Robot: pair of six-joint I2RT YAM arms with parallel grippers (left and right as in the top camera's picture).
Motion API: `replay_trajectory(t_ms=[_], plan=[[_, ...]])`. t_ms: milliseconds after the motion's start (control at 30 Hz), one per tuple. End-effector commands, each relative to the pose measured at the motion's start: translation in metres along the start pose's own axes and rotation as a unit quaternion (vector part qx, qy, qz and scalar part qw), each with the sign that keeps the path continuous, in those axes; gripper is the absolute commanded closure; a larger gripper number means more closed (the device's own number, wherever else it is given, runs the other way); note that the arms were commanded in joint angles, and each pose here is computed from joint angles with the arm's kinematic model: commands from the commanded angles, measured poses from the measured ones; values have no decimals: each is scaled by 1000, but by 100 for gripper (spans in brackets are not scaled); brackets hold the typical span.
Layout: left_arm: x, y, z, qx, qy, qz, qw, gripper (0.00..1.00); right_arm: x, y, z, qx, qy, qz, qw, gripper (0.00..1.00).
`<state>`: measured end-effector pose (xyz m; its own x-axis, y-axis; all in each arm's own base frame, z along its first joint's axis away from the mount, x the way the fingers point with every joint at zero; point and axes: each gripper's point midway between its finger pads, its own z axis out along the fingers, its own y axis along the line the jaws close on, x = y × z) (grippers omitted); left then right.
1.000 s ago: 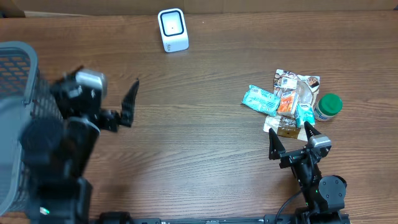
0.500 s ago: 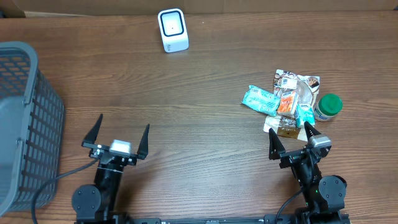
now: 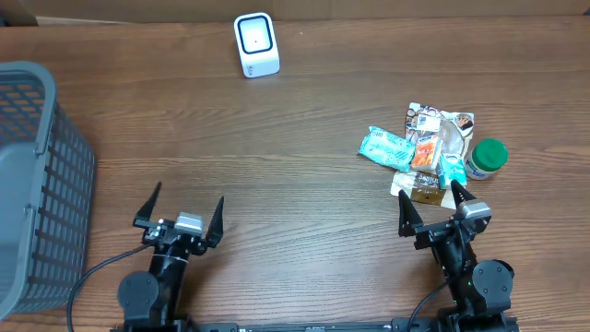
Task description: Scan the item barcode
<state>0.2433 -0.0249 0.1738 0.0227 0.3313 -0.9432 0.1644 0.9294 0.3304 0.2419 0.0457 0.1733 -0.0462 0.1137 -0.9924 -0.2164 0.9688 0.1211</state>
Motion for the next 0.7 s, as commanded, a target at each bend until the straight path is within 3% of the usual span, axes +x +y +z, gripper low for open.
replay_trajectory(t_ms=[0, 667], plan=[[14, -2, 1, -2, 15, -31, 999, 0, 2, -1, 0, 1, -2, 1, 1000, 0], [13, -2, 1, -1, 15, -41, 999, 0, 2, -1, 0, 1, -2, 1, 1000, 0]])
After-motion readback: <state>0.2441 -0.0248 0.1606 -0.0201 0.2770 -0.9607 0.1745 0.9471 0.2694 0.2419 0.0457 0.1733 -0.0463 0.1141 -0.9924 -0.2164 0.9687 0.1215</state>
